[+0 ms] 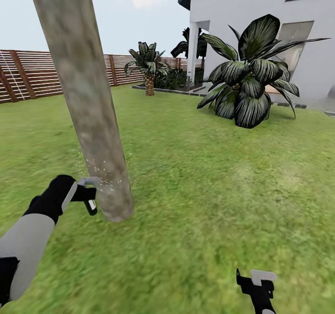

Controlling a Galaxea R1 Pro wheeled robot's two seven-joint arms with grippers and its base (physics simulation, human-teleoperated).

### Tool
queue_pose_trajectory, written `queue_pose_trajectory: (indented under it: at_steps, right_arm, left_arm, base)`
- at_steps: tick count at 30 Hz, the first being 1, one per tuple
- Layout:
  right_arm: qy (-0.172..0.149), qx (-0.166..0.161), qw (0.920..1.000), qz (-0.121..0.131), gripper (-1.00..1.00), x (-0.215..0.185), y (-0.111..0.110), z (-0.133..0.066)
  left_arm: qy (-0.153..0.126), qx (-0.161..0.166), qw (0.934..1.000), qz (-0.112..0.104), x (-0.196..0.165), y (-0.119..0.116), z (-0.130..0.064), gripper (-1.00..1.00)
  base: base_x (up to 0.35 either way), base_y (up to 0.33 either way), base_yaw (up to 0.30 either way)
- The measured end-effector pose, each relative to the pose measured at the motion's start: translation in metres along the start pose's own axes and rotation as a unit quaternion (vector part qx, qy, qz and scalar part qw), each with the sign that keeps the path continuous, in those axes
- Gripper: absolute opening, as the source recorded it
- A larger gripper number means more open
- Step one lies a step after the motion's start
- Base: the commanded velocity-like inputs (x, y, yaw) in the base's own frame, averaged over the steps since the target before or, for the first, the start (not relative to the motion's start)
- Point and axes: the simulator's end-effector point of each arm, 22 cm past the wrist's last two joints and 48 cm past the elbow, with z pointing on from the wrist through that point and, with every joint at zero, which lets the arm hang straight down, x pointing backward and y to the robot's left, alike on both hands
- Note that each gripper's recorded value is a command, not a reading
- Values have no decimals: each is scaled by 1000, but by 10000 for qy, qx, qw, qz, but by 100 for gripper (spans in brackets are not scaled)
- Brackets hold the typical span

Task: In the garden, pick up the pesticide atomizer on the floor and spray pesticide onto both trees until each tree trunk is fully covered.

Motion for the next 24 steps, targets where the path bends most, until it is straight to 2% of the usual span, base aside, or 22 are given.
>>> queue_pose_trajectory:
  at_steps: [24]
  right_arm:
    - [-3,1,10000,0,100,0,0,0]
  left_arm:
    - [-13,-16,10000,31,-1,-1,-1,-100]
  base:
    - [88,-260,0]
